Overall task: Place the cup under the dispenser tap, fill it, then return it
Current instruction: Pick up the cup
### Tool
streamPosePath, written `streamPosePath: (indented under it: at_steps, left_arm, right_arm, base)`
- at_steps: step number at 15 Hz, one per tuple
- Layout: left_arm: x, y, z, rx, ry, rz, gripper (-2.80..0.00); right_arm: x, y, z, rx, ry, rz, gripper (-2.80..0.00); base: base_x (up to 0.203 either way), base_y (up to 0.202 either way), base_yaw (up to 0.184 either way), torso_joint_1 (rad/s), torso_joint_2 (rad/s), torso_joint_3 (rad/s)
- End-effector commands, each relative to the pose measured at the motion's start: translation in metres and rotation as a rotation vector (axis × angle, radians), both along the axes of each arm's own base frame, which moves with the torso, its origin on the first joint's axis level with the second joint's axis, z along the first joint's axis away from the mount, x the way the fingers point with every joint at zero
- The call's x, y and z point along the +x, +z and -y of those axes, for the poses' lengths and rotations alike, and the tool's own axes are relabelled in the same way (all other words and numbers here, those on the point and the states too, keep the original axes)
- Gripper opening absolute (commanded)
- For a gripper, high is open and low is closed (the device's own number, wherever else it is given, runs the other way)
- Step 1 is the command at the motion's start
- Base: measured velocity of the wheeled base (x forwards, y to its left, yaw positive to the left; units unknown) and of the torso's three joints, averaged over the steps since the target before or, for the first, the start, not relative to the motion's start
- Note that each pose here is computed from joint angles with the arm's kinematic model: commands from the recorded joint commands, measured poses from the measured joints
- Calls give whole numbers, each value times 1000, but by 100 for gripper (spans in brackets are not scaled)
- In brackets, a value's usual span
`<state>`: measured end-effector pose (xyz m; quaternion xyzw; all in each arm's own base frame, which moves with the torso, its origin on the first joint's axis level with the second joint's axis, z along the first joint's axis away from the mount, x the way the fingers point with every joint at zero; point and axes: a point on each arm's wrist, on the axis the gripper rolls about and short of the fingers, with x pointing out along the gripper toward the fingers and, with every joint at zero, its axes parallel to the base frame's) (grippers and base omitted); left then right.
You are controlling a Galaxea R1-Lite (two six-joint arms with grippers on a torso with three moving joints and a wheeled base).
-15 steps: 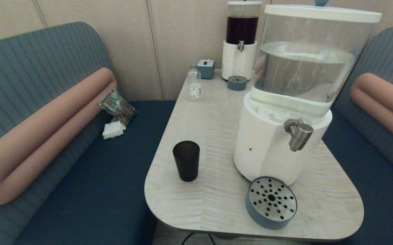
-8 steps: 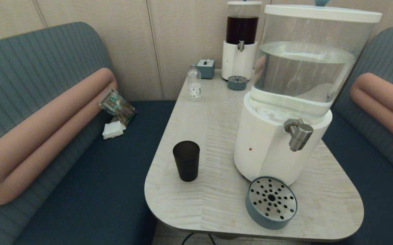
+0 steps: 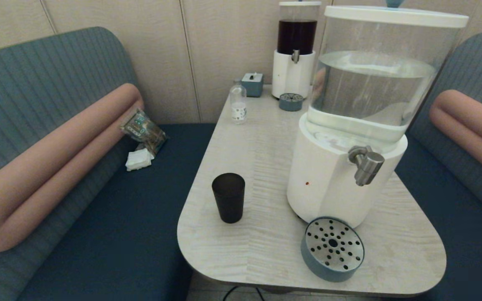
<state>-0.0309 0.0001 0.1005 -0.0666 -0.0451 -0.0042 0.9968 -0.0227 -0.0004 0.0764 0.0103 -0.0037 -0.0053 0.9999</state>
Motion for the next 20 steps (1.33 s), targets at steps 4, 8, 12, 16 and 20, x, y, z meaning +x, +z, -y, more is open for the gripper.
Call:
streamPosePath:
  at_steps: [4, 8, 12, 16, 20]
  left_arm:
    - [-6, 38, 5, -7, -238, 9, -280]
    - [22, 60, 10, -12, -462, -96, -280]
    - [76, 84, 13, -43, -590, -212, -280]
    - [118, 105, 15, -42, -674, -194, -280]
    - [160, 101, 16, -5, -699, -149, -280]
  right_arm:
    - [0, 0, 0, 1, 0, 0, -280]
    - [0, 0, 0, 1, 0, 0, -280]
    - [0, 0, 0, 1, 0, 0, -280]
    - [0, 0, 0, 1, 0, -1, -280]
    - [0, 0, 0, 1, 0, 0, -280]
  base:
    - [0, 0, 0, 0, 0, 0]
    - [0, 0, 0, 0, 0, 0]
    - [0, 0, 0, 0, 0, 0]
    - [0, 0, 0, 0, 0, 0]
    - [0, 0, 0, 0, 0, 0]
